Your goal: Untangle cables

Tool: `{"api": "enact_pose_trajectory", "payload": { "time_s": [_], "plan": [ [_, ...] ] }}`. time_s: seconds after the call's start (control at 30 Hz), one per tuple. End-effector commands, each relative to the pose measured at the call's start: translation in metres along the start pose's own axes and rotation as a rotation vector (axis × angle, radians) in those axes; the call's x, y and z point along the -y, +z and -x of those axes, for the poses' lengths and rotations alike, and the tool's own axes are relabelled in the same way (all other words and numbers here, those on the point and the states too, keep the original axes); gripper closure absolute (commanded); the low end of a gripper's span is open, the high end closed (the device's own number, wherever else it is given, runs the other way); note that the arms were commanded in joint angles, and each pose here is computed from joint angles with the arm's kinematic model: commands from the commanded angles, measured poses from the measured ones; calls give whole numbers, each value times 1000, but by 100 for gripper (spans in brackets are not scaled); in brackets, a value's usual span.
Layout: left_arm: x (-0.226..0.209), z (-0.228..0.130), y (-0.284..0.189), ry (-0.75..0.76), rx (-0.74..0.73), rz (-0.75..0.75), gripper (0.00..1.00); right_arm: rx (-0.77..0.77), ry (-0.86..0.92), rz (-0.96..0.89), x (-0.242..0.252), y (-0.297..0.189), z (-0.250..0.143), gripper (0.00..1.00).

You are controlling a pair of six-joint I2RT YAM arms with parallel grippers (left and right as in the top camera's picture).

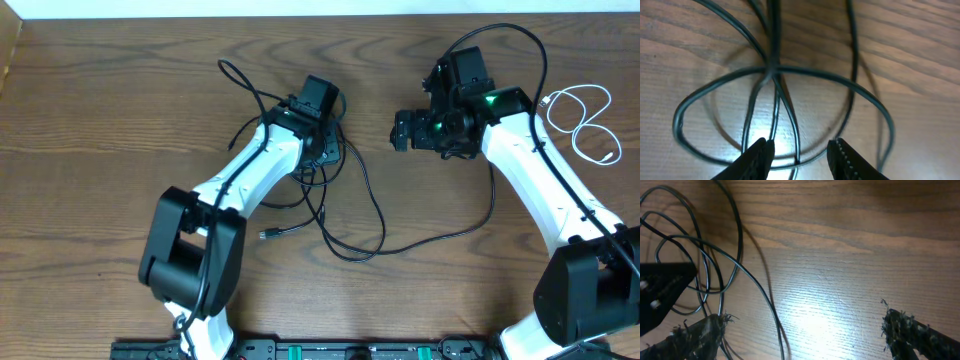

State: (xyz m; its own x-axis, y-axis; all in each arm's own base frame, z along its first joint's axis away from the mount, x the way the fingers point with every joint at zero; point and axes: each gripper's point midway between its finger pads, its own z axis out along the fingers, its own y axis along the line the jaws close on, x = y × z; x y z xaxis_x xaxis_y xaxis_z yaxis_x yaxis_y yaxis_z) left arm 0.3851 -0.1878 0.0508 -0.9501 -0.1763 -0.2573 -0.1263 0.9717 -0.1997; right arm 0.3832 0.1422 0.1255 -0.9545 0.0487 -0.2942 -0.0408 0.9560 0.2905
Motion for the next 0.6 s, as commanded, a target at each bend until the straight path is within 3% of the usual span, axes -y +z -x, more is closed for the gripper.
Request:
{"api": "enact_pose_trajectory", "payload": {
  "time_s": [0.0,0.4,0.47,0.57],
  "plan": [
    [-10,-2,24,-49,-3,46,61,-10,7,-16,5,3,-3,1],
    [-31,20,52,-92,117,169,61,-10,7,-16,4,3,-3,1],
    [-28,15,60,-91,91,154,70,-10,7,-16,4,3,-3,1],
    [-29,11,65,-89,75,154,75,-12,7,-17,5,3,-3,1]
  ]
}}
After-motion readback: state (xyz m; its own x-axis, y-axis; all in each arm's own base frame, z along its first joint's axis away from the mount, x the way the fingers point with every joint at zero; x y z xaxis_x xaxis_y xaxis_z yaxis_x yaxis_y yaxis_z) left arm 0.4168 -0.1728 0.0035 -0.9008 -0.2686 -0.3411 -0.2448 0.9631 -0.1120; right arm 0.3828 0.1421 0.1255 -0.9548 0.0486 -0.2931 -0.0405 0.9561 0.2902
